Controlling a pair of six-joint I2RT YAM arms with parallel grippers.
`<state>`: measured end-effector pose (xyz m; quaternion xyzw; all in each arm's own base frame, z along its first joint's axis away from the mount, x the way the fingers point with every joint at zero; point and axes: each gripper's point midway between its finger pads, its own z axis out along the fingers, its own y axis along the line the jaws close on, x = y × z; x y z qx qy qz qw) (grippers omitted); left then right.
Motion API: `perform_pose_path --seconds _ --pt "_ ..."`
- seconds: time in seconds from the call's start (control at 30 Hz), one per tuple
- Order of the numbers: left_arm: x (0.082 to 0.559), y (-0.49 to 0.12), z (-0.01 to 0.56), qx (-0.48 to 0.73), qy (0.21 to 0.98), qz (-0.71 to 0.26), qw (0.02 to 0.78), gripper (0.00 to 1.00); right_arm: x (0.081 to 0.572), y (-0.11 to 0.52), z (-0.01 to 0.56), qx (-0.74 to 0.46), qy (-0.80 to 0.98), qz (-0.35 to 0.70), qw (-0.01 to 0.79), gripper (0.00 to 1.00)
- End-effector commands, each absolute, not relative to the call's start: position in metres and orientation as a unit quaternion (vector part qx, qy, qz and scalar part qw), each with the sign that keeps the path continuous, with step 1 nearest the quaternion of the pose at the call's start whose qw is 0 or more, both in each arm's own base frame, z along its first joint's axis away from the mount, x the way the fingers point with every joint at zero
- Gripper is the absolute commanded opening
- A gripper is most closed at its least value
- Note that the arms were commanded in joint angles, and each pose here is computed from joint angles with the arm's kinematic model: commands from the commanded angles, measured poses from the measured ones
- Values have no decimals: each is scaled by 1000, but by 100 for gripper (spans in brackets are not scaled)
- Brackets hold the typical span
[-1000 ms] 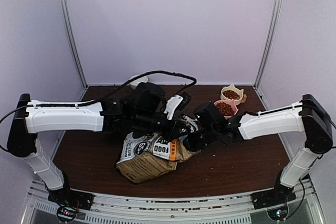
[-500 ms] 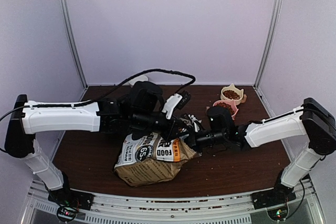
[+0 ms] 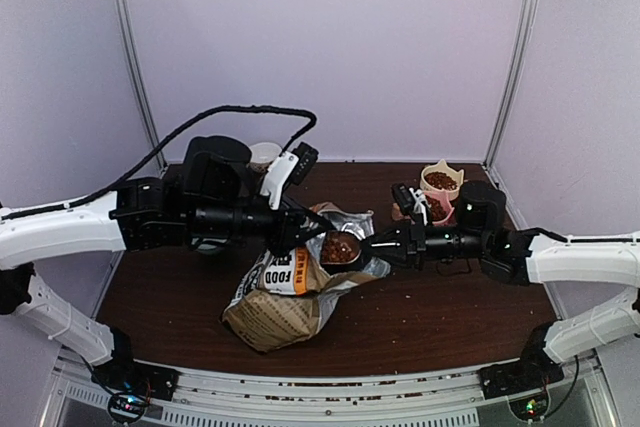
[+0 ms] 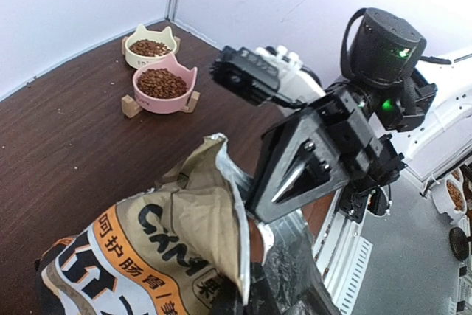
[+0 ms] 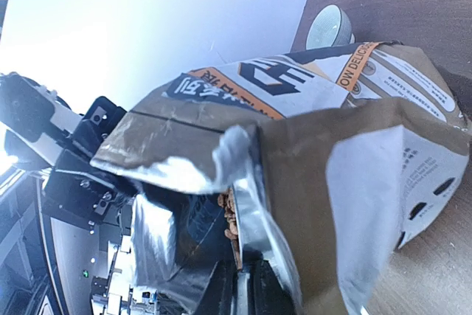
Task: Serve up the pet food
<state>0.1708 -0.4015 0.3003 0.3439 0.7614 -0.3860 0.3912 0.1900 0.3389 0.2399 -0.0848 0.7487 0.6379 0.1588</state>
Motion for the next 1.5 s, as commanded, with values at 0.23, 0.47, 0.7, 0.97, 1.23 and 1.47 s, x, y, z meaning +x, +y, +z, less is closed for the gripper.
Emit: perform_pose_path --seconds 0.23,0.47,0.7,0.97,1.23,1.47 --pt "182 -372 360 296 730 -382 482 0 188 292 255 -21 754 632 178 0" --pt "190 -366 363 276 738 -370 493 0 181 282 269 -1 736 656 168 0" --pt "198 -360 367 251 743 -367 500 0 173 276 297 -1 707 687 171 0" --pt "205 -356 365 240 749 -366 497 0 171 263 345 10 656 729 196 0" --pt "208 -357 367 248 746 -371 494 0 184 246 378 43 627 742 234 0" --pt "207 -352 366 242 746 -375 495 0 216 224 371 111 625 727 261 0"
